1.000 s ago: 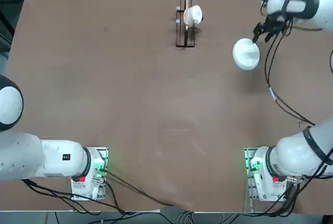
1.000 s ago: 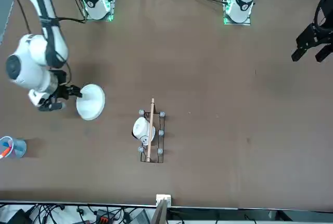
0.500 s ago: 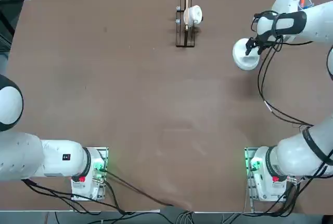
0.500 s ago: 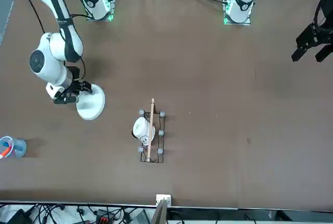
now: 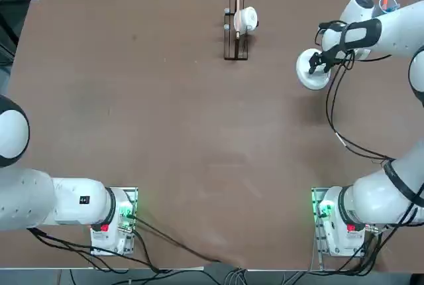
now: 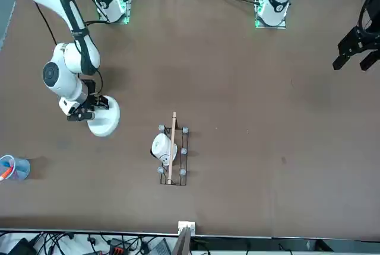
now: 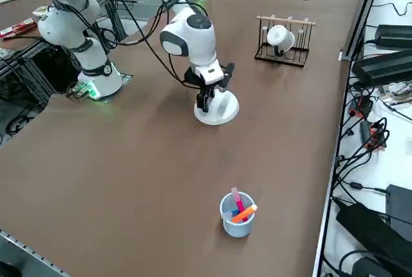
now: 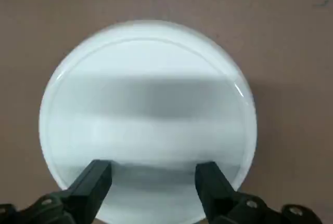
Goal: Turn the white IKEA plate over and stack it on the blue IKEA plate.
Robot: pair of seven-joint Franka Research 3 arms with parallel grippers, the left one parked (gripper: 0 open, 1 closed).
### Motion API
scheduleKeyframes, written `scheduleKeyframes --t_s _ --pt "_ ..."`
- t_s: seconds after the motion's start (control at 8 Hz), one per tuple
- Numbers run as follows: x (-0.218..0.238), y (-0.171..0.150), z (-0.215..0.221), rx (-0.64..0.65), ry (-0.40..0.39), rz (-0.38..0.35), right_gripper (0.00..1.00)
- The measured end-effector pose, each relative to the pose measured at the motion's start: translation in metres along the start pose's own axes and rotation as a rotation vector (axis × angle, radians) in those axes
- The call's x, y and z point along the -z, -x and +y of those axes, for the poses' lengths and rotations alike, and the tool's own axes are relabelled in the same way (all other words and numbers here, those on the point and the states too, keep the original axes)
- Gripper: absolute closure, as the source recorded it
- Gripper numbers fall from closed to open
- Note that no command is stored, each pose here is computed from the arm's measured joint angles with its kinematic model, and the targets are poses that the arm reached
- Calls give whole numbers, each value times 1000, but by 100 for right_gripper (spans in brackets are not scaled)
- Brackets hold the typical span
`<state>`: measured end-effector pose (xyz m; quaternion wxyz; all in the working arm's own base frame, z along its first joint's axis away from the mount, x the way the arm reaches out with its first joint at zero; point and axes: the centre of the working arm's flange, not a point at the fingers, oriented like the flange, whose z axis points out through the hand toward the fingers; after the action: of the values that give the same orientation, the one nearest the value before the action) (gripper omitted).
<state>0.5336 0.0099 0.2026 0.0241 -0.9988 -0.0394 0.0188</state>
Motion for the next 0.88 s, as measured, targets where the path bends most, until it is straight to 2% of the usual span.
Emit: scheduleKeyframes --t_s 0.25,0.38,0.5,0.88 --pt "10 -8 -5 10 1 22 0" --pt "29 -19 -6 13 -1 25 0" --pt "65 -34 -7 13 -9 5 0" --pt "225 -67 -12 -42 -27 -33 0"
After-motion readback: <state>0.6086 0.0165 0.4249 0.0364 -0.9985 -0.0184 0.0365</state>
